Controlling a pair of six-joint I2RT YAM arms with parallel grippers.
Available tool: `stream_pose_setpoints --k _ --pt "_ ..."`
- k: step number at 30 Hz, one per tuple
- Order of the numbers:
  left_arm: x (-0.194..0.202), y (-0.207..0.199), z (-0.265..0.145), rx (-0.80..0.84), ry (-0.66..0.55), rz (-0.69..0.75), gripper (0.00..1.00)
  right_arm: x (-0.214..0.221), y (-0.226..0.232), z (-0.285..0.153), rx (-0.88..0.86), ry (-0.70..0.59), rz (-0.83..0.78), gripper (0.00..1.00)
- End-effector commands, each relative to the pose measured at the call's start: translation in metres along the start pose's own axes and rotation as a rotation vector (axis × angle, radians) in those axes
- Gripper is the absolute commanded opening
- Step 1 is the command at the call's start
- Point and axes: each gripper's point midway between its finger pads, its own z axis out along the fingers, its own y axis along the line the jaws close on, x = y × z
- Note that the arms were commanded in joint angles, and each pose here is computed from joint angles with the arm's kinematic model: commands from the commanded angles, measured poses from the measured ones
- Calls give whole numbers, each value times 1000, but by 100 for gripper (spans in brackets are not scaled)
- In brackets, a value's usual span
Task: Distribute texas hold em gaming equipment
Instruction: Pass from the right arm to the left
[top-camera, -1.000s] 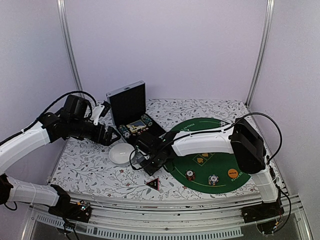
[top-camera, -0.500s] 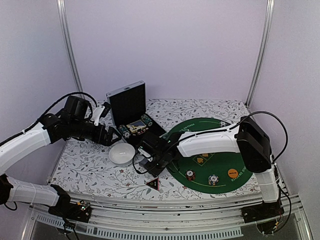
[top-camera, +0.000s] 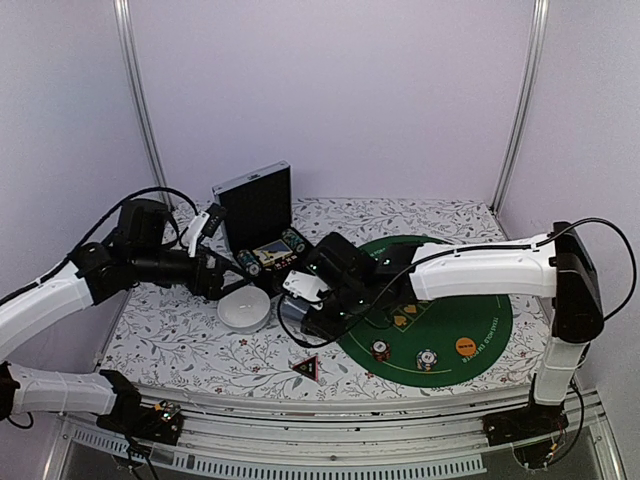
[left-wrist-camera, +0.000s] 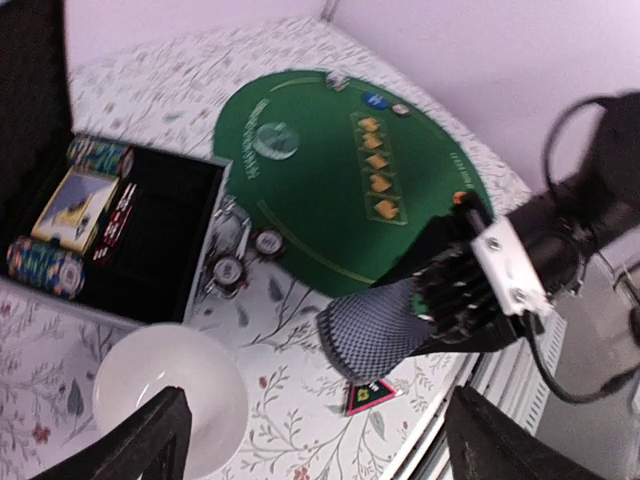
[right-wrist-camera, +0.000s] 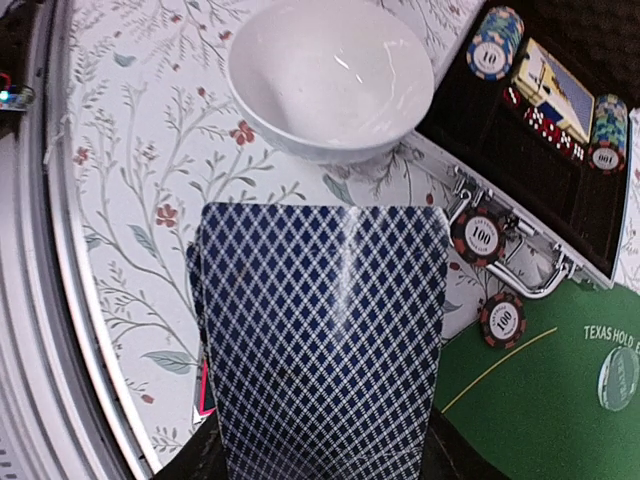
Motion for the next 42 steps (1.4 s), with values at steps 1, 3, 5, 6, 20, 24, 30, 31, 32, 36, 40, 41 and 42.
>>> stream_pose_setpoints --k 1,3,5,6,20,24,30,31,32,36,40,41,42 --pt "-17 -83 -39 308 -204 390 95 -28 17 -40 -103 -127 -109 42" --pt "3 -104 -47 411 -235 548 98 -33 20 -52 -123 -152 -123 42" --pt "12 -107 -48 420 -283 658 98 -38 22 -63 -136 -170 -141 41" --pt "14 -106 -46 411 -306 697 98 -40 22 -68 -141 -175 -151 41" --pt "22 -105 -18 468 -302 774 98 -82 52 -114 -257 -265 -274 38" --pt "21 -108 -14 492 -300 759 98 -87 55 -114 -256 -262 -286 37" --pt "13 -110 -12 476 -333 749 98 -96 56 -115 -239 -277 -308 36" --pt "11 -112 -13 478 -341 750 98 -96 56 -115 -238 -276 -310 36" --pt "10 -114 -14 478 -349 751 96 -98 55 -117 -237 -280 -310 36" --pt "8 -118 -14 485 -359 757 84 -102 54 -117 -227 -285 -317 36" --pt "6 -119 -10 481 -345 746 76 -104 54 -116 -226 -283 -324 35" --pt "7 -118 -10 479 -343 748 75 -104 55 -116 -227 -284 -327 35" --pt "7 -118 -10 475 -341 751 74 -104 54 -116 -225 -285 -327 35"
